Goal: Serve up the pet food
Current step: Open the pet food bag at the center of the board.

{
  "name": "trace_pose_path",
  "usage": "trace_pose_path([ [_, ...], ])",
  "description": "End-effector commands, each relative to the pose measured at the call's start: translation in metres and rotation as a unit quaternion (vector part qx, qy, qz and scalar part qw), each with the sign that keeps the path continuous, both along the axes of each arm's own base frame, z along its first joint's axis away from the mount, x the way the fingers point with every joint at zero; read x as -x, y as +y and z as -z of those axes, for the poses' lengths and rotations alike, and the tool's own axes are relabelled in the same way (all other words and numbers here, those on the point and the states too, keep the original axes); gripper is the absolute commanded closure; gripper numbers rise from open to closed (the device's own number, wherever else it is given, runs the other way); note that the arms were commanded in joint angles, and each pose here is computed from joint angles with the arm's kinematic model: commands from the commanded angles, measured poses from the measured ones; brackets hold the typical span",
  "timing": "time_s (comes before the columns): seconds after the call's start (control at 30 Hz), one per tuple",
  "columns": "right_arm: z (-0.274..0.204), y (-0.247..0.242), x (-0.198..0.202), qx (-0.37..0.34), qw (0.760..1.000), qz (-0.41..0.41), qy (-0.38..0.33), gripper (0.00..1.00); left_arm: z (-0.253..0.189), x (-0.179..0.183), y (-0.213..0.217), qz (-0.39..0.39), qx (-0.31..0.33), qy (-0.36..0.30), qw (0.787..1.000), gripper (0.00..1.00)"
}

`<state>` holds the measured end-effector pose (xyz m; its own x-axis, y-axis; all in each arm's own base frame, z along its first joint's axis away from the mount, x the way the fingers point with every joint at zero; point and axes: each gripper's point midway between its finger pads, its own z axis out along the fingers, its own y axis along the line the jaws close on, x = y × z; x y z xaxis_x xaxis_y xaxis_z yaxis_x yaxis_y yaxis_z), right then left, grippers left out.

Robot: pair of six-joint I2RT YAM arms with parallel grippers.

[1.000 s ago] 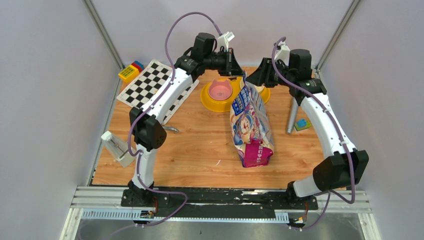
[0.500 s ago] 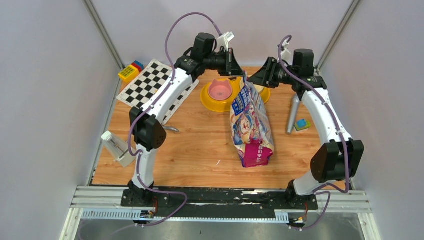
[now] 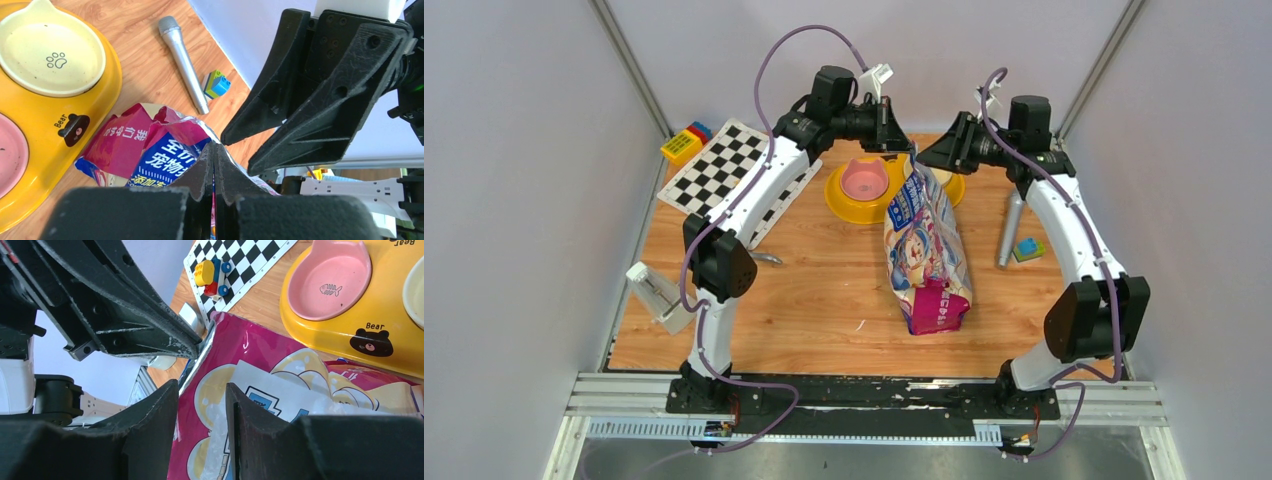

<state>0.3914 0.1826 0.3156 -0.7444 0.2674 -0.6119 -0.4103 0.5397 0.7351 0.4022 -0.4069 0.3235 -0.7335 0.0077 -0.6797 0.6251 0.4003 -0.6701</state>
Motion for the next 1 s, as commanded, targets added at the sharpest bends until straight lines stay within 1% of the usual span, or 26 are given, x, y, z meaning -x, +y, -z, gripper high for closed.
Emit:
trace_pose_path([
  [0.0,-0.018,0.005,-0.008,-0.014,1.000,-0.009,-0.024,0.60,-0.006,0.017,-0.003,0.016,-0.002,0.002,1.000,1.00],
  [0.47,-0.017,0.008,-0.010,-0.019,0.999,-0.020,-0.021,0.67,-0.006,0.022,-0.007,0.022,-0.004,0.000,1.000,1.00],
  [0.53,-0.018,0.009,-0.009,-0.020,0.999,-0.022,-0.023,0.73,-0.005,0.022,-0.007,0.023,-0.004,0.001,1.000,1.00],
  [0.63,-0.017,0.011,-0.009,-0.020,0.999,-0.025,-0.021,0.84,-0.007,0.023,-0.008,0.024,-0.004,-0.001,1.000,1.00],
  [0.8,-0.012,0.014,-0.009,-0.021,0.999,-0.031,-0.014,0.89,-0.010,0.025,-0.008,0.026,-0.001,-0.003,1.000,1.00],
  [0.9,-0.014,0.016,-0.009,-0.025,0.999,-0.039,-0.015,0.98,-0.012,0.027,-0.008,0.026,0.000,-0.004,1.000,1.00],
  [0.97,-0.015,0.017,-0.009,-0.026,0.999,-0.040,-0.016,0.98,-0.013,0.027,-0.008,0.028,0.000,-0.004,1.000,1.00],
])
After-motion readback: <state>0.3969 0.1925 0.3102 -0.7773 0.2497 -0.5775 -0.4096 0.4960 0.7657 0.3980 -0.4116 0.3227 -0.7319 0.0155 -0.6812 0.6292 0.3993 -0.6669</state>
